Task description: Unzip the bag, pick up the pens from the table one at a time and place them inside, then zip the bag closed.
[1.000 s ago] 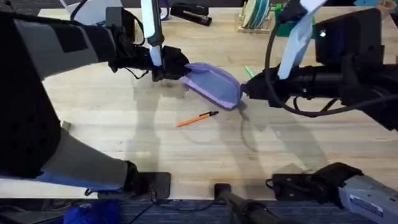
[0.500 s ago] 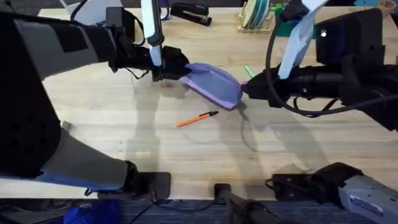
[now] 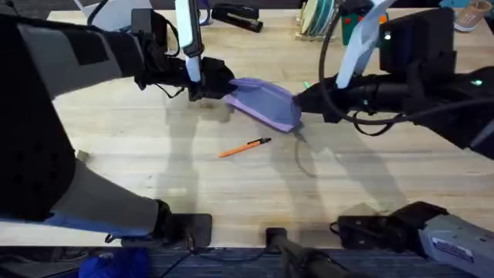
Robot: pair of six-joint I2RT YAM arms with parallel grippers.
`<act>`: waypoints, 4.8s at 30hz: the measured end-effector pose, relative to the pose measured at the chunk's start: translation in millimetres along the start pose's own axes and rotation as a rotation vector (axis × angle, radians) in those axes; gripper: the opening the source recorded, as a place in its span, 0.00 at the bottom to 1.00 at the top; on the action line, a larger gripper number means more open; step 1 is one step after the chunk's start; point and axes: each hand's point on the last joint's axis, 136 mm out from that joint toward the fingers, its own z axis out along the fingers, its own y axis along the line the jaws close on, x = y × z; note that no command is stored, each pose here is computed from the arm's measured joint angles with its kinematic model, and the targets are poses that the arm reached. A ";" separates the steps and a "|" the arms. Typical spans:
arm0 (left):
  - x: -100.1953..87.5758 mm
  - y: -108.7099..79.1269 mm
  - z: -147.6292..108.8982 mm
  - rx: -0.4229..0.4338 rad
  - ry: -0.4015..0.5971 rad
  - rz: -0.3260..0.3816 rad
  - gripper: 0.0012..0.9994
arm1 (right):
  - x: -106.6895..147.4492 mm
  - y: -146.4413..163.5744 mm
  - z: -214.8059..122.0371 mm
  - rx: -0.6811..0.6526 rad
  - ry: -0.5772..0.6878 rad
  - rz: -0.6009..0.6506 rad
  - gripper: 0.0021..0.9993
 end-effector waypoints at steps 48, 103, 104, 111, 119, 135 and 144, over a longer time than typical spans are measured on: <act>3.9 1.8 -1.4 -0.009 0.017 -0.003 0.04 | -82.7 58.0 113.1 -0.106 -0.119 -0.111 0.03; 3.6 1.6 -1.2 -0.008 0.016 0.000 0.07 | -119.0 20.9 34.4 -0.020 -0.212 -0.053 1.00; 3.4 1.8 -1.2 -0.008 0.016 0.001 0.13 | -118.2 20.8 34.6 -0.020 -0.209 -0.052 1.00; 2.4 2.5 -1.2 -0.010 0.010 0.004 0.85 | -113.9 20.6 35.5 -0.020 -0.191 -0.046 1.00; 2.1 2.5 -1.2 -0.010 0.009 0.004 0.99 | -113.3 20.6 35.6 -0.020 -0.189 -0.046 1.00; -17.8 1.9 -15.5 -0.034 0.004 0.037 0.99 | -113.3 20.6 35.6 -0.020 -0.189 -0.046 1.00; -44.3 -20.6 -45.4 -0.039 0.061 0.025 0.99 | -113.4 20.5 35.6 -0.020 -0.189 -0.046 1.00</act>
